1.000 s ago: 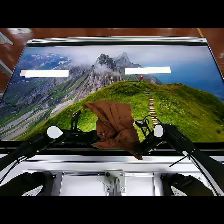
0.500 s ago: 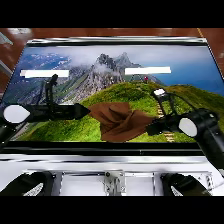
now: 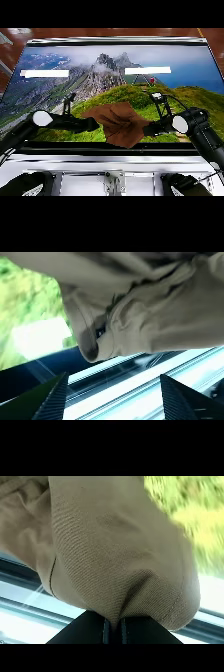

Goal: Fold the shirts.

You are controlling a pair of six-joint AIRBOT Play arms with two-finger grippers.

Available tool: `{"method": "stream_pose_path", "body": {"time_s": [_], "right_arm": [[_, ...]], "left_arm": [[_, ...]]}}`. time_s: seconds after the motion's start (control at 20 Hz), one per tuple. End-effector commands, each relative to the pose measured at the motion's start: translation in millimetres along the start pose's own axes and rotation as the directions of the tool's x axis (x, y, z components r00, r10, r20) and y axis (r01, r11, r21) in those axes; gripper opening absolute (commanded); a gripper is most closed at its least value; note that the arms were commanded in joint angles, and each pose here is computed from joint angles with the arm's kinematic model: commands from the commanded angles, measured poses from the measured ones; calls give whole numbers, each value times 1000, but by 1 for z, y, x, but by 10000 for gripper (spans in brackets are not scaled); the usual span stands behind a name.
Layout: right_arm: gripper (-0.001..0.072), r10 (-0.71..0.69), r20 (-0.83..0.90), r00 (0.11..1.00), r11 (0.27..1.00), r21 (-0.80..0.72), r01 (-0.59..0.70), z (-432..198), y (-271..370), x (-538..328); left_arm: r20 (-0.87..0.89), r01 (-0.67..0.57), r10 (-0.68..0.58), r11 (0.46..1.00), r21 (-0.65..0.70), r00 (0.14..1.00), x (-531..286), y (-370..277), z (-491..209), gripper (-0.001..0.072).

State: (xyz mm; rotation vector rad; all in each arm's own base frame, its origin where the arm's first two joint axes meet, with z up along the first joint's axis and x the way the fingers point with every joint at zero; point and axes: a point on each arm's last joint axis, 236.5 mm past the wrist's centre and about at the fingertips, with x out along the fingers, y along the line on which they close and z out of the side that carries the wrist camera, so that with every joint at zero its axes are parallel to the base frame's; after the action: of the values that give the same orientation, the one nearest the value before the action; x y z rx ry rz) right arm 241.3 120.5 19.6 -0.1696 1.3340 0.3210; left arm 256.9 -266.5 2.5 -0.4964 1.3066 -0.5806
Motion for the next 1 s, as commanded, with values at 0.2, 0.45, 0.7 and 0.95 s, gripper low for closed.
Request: {"method": "stream_pose_path", "body": {"time_s": [0.2, 0.45, 0.7, 0.95], "right_arm": [[75, 2, -29, 1000, 1000, 8, -2, -3, 1, 8], [74, 12, 21, 1000, 999, 41, -12, 9, 3, 8], [75, 9, 40, 999, 999, 43, -11, 13, 3, 8], [75, 10, 40, 999, 999, 46, -12, 14, 3, 8]], "left_arm": [[142, -59, 81, 986, -156, 987, 21, 56, 52, 676], [177, -97, 149, 957, -272, 973, -1, 114, 87, 677], [59, -104, 126, 952, -288, 990, 43, 121, 100, 678], [3, -71, 76, 956, -285, 997, 74, 106, 115, 557]]}}
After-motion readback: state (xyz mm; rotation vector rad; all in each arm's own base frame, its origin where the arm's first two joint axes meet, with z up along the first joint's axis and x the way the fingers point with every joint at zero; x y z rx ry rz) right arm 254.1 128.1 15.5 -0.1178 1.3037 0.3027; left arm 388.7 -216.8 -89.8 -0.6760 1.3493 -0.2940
